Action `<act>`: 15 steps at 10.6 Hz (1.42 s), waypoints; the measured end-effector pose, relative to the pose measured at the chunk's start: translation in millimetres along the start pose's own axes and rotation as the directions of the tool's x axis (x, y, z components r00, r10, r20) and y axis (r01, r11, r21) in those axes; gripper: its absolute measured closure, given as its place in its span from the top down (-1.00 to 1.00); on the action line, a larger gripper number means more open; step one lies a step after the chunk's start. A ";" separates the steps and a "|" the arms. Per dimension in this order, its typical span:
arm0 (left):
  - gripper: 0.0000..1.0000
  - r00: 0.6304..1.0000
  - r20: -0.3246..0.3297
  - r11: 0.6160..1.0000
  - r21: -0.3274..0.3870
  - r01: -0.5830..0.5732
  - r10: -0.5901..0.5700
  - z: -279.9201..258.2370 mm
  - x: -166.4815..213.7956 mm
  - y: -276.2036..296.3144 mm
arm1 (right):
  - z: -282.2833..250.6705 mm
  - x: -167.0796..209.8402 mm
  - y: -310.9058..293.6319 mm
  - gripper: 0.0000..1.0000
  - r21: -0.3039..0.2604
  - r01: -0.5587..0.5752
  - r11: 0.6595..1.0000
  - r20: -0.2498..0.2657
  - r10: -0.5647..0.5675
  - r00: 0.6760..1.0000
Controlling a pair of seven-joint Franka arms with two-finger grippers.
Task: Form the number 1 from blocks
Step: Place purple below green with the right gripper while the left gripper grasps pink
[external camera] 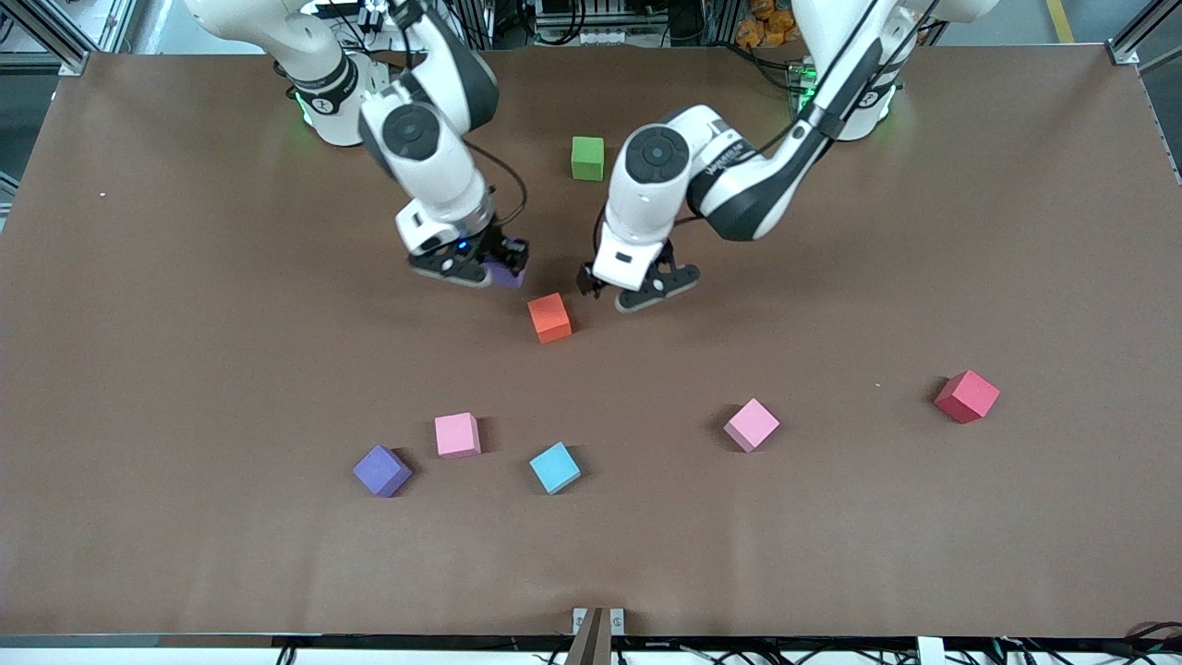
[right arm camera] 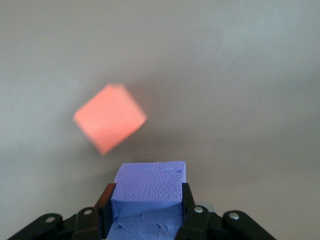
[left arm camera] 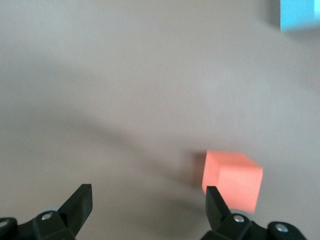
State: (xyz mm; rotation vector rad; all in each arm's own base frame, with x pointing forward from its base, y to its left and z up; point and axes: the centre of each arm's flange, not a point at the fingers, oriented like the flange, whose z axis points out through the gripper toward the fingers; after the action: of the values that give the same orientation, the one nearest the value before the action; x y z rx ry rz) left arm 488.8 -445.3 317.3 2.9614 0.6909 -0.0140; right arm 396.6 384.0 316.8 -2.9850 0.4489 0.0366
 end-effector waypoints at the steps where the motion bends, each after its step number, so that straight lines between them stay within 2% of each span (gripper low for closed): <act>1: 1.00 1.000 -0.012 1.000 -0.004 0.006 -0.006 -3.1 35.0 -11.7 | 5.2 -30.8 -13.5 0.11 0.001 0.011 1.000 0.007 -0.011 1.000; 4: 1.00 0.995 -0.080 0.998 -0.016 0.061 -0.062 -23.5 154.6 -64.5 | 23.5 -100.3 -32.8 0.11 0.017 0.029 0.999 0.010 -0.029 1.000; 7: 1.00 0.979 -0.085 0.983 -0.026 0.181 -0.183 -8.6 222.5 -91.2 | 47.3 -143.0 -42.3 0.11 0.015 0.062 0.998 0.017 -0.062 0.998; 10: 1.00 0.965 -0.064 0.968 -0.021 0.252 -0.253 27.2 251.3 -95.6 | 70.6 -172.3 -45.3 0.11 -0.008 0.124 0.992 0.021 -0.124 0.992; 12: 1.00 0.964 -0.060 0.966 0.002 0.258 -0.258 48.8 255.7 -97.7 | 78.7 -174.4 -44.6 0.11 -0.014 0.130 0.991 0.022 -0.130 0.991; 15: 1.00 0.964 -0.057 0.966 0.007 0.260 -0.259 52.9 256.0 -97.9 | 86.0 -174.8 -44.0 0.11 -0.014 0.132 0.991 0.023 -0.131 0.991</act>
State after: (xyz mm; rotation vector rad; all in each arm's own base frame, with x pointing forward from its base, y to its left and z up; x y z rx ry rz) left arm 676.0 -250.4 247.1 2.8706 1.0855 0.0438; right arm 242.1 487.3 244.0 -3.0190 0.2496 0.0616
